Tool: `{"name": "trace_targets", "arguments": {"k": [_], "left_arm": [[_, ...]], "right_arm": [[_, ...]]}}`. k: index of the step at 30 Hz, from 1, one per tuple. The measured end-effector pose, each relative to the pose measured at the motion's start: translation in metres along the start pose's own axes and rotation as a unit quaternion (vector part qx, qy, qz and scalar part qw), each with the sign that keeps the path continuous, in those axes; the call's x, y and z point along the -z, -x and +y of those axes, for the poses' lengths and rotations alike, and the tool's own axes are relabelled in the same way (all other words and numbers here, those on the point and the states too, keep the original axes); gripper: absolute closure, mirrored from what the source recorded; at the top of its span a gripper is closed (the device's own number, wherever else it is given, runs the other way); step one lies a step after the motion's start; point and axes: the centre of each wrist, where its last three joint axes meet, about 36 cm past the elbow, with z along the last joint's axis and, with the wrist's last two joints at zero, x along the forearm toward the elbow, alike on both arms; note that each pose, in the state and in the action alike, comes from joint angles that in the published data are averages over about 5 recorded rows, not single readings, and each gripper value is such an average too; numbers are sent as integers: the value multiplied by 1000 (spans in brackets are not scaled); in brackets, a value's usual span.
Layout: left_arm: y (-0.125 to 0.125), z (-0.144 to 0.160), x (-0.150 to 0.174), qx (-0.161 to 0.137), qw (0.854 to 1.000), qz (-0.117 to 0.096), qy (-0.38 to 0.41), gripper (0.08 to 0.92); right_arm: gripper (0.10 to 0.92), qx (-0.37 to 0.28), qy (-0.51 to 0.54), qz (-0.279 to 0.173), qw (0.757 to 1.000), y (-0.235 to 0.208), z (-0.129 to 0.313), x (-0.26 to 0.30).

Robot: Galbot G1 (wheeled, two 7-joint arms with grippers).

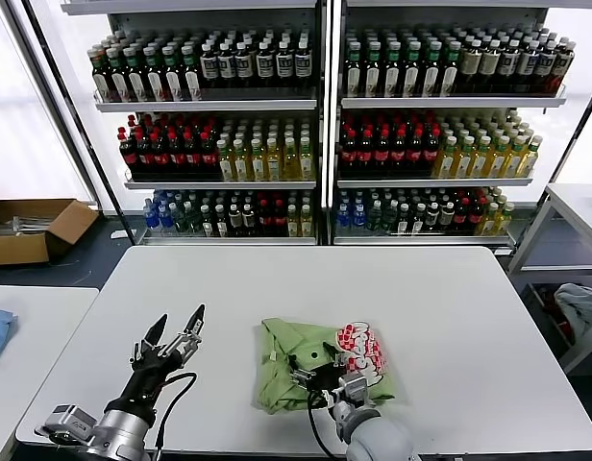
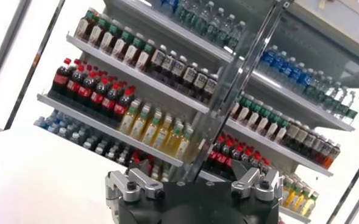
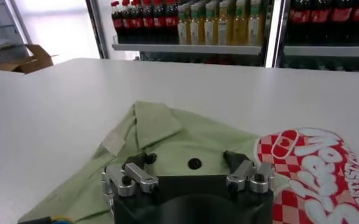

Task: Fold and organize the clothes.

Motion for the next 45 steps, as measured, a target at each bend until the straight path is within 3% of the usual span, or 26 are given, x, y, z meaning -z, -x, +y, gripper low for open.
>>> {"name": "trace_targets", "arguments": {"k": [9,19,31,45], "left_arm": [[3,3,5,-7,1000,-8,15,177],[2,14,5,-22,999,-14,48,177],[-1,26,2,-33,994,-26,105,177],[-4,43,2,-43,987,-32,150,177]], "right_arm": [[200,-10,-14,-96,995,-30,-23,34],[200,-75,-17,-177,981,-77,-93,37],[200,-154,-6,-208,966,-130,-157,2],[200,-194,-4,-208,959,-159,-175,-23]]}}
